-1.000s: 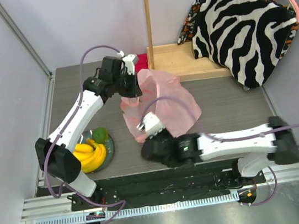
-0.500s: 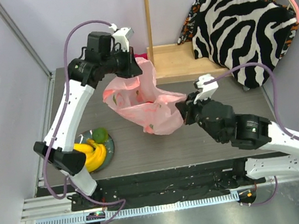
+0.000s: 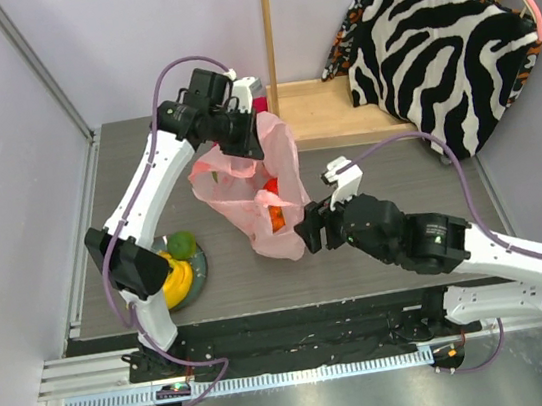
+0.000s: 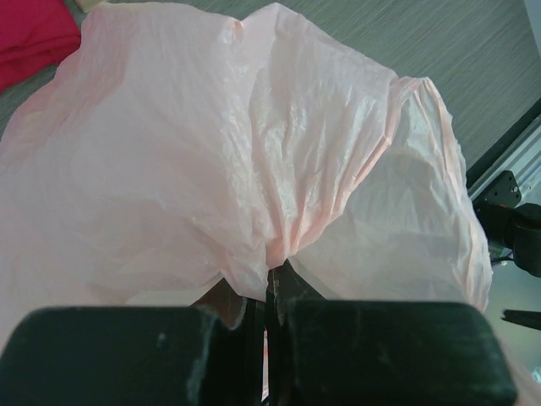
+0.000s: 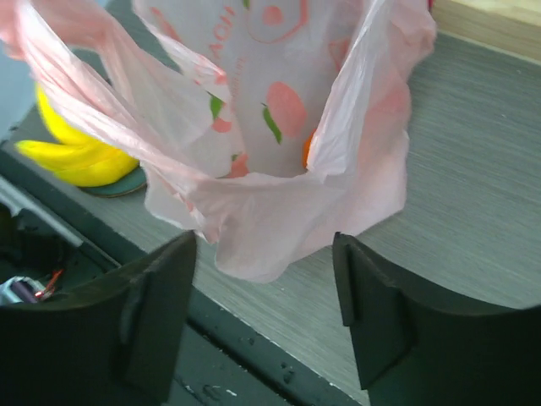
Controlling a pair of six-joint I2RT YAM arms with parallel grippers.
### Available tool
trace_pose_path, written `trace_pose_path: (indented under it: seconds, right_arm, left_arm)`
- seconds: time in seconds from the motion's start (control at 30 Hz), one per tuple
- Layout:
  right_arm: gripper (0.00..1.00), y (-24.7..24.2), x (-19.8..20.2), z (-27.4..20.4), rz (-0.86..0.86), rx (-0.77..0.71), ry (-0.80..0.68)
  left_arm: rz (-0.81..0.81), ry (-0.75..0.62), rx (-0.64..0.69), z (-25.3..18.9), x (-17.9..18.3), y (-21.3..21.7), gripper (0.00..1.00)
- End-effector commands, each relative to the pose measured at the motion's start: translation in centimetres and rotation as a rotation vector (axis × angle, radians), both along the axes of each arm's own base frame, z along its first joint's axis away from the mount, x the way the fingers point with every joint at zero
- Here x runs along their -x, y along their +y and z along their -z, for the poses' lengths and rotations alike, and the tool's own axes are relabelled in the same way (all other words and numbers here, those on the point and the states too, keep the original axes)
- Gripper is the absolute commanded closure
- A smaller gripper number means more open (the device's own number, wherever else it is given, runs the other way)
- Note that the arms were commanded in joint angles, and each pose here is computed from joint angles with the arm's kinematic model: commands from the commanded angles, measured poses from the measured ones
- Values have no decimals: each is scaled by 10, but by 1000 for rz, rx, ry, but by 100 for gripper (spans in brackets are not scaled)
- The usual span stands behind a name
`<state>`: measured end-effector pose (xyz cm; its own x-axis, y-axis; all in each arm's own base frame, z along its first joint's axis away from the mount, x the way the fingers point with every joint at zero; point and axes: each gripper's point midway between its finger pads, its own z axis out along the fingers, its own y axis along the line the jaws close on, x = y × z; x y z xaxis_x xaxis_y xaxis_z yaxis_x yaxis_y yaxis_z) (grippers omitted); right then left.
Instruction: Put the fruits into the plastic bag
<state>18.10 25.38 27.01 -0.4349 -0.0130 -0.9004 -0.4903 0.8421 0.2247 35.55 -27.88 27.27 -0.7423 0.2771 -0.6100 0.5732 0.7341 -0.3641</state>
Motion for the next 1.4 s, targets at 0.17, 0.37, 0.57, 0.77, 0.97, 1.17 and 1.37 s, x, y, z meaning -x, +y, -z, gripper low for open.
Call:
trace_pose_path:
  seconds: [0.17,0.37,0.57,0.77,0.97,1.17,1.37]
  right_arm:
    - [13,7,22,-102,-211,-193,-187]
    - [4,3,-28,-108,-8,-137,-160]
    - [4,27,-93,-76,1,-115,-25]
    - [4,49,-114,-59,-37,-168,22]
    - [5,55,-112,-58,-52,-258,33]
    - [5,68,-110,-47,-88,-291,87]
    - [18,66,-124,-21,-36,-272,141]
  left_arm:
    - [3,-80,65,-35,-1,3,100]
    - [12,-90,84,-42,1,3,100]
    - [14,-103,97,-48,2,3,100]
    - [22,-104,109,-49,2,0,100]
    - [22,-100,106,-47,1,1,100]
    - [23,-103,120,-50,1,-2,100]
    - [39,-118,151,-56,3,-5,100]
